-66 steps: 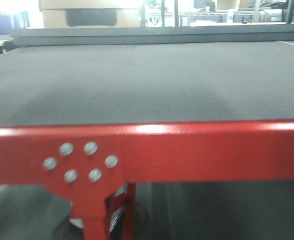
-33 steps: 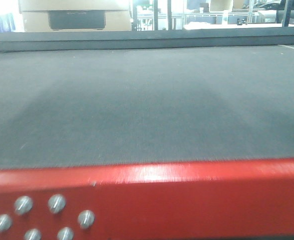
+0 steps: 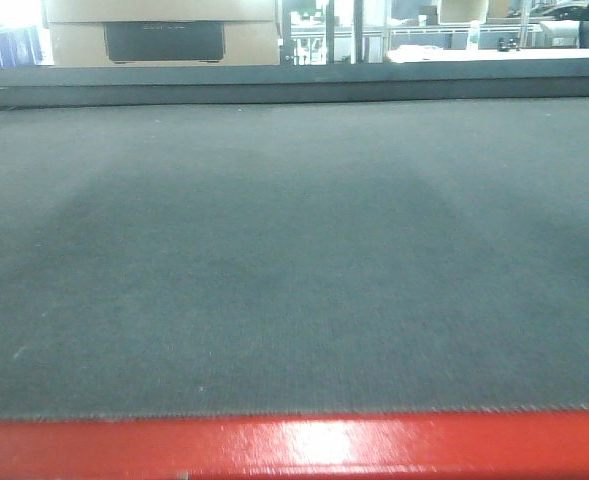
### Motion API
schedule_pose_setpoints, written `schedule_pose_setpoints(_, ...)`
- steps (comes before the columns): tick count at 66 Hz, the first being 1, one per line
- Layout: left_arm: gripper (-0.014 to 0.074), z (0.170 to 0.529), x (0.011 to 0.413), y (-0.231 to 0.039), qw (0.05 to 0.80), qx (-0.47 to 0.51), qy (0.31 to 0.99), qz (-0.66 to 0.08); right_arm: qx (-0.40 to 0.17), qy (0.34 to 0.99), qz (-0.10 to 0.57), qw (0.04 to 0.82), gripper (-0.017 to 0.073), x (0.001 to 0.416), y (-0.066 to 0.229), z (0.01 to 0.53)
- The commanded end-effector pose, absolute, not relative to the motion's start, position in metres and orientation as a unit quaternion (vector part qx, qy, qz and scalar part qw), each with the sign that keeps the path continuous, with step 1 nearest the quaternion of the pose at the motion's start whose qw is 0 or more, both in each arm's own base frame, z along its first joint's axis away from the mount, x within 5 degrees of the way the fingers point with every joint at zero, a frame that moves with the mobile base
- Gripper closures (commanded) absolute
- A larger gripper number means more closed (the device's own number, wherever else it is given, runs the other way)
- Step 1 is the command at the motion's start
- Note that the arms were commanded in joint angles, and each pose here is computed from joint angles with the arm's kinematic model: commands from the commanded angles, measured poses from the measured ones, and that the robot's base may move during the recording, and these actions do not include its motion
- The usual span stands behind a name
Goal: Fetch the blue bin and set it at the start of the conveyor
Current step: 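Approach the conveyor and bring the bin over the grey belt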
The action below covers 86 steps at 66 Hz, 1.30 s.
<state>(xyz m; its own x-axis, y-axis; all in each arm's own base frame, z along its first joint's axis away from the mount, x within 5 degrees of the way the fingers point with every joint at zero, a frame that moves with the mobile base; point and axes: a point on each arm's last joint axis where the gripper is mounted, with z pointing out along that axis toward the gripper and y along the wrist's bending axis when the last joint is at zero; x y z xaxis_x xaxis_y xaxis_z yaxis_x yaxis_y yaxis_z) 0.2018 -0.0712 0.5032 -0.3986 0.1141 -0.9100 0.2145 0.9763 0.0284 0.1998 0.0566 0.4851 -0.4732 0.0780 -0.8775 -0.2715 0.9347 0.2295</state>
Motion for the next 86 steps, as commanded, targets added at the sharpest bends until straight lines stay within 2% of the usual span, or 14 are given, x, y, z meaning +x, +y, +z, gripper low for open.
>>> schedule_pose_setpoints(1,0.0704,0.5114,0.1985,-0.0527,0.563,0.095,0.82,0.04,-0.067,0.832,0.107,0.54,0.0711,0.1962,0.0442,0.491)
schedule_pose_setpoints(86,0.0704,0.5116,0.1986,-0.0528,0.564,0.096,0.819,0.039,-0.065,0.826,0.108,0.549,0.0711,0.197,0.0442,0.493)
